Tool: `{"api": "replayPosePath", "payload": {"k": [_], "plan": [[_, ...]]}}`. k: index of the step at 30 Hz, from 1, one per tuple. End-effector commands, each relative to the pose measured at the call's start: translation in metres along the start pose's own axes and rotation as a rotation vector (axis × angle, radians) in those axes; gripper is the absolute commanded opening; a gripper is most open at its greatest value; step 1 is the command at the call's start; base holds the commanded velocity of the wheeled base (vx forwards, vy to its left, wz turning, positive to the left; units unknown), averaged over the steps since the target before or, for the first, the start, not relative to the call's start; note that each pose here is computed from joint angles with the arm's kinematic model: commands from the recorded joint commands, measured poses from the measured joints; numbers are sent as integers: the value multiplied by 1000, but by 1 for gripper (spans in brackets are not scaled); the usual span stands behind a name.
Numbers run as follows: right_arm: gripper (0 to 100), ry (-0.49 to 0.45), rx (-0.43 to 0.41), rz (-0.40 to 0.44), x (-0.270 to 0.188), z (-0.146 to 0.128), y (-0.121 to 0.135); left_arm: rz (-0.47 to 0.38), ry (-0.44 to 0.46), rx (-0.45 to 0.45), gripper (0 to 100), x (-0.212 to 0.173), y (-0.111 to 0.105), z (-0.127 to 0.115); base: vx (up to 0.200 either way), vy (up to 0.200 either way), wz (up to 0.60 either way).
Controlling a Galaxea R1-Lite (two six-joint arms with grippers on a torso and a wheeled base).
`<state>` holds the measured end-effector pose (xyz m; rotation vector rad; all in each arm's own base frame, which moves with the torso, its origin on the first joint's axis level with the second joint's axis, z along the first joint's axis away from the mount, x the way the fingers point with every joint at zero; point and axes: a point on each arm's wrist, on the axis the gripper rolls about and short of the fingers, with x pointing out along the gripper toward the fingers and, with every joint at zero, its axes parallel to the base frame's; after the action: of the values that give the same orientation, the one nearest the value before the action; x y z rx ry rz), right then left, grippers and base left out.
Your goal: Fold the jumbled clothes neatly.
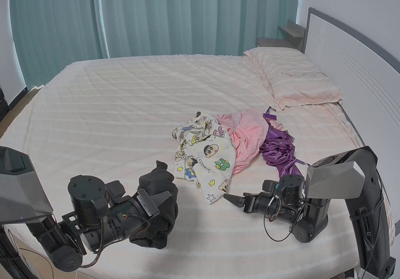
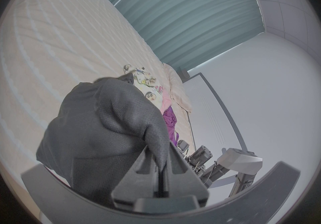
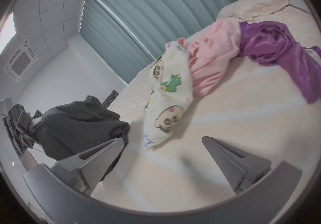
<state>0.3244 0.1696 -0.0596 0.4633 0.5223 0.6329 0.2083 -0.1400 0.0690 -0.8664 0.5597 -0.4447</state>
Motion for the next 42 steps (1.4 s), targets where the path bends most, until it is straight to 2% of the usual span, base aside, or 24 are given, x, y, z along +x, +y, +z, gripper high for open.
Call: {"api": "replayPosePath", "payload": {"k": [1, 2, 6, 10, 14, 17, 23, 29, 32, 33, 37, 38, 42], "plan": [[100, -58, 26, -4, -6, 18, -2, -78, 3, 26, 0, 2, -39, 9, 0, -200, 0], [100, -63, 31, -4, -7, 19, -2, -76, 5, 27, 0, 3, -42, 10, 0, -200, 0], [100, -88, 60, -16, -9, 26, -8, -134, 22, 38, 0, -1, -86, 22, 0, -200, 0], [100, -108, 62, -24, -11, 32, -11, -149, 20, 27, 0, -2, -101, 29, 0, -100, 0], [100, -147, 61, -40, -11, 40, -12, -217, 24, -32, 0, -15, -115, 30, 0, 0, 0], [100, -161, 62, -45, -11, 44, -13, -229, 23, -42, 0, -19, -117, 30, 0, 0, 0], [100, -177, 71, -72, -15, 48, -23, -57, 114, -63, 0, -25, -60, 22, 0, 0, 0], [100, -174, 72, -73, -15, 47, -24, 14, 198, -106, 0, -38, -9, 30, 0, 0, 0], [100, -173, 73, -74, -15, 47, -24, 50, 243, -99, 0, -42, 6, 26, 0, 0, 0], [100, -172, 73, -75, -15, 46, -24, 93, 278, -92, 0, -48, 19, 20, 0, 0, 0], [100, -171, 73, -73, -15, 46, -24, 153, 299, -94, 0, -53, 34, 16, 0, 0, 0], [100, -167, 72, -73, -14, 45, -23, 198, 309, -94, 0, -54, 44, 14, 0, 0, 0], [100, -159, 71, -70, -14, 43, -22, 265, 320, -64, 0, -58, 62, 13, 0, 0, 0]]}}
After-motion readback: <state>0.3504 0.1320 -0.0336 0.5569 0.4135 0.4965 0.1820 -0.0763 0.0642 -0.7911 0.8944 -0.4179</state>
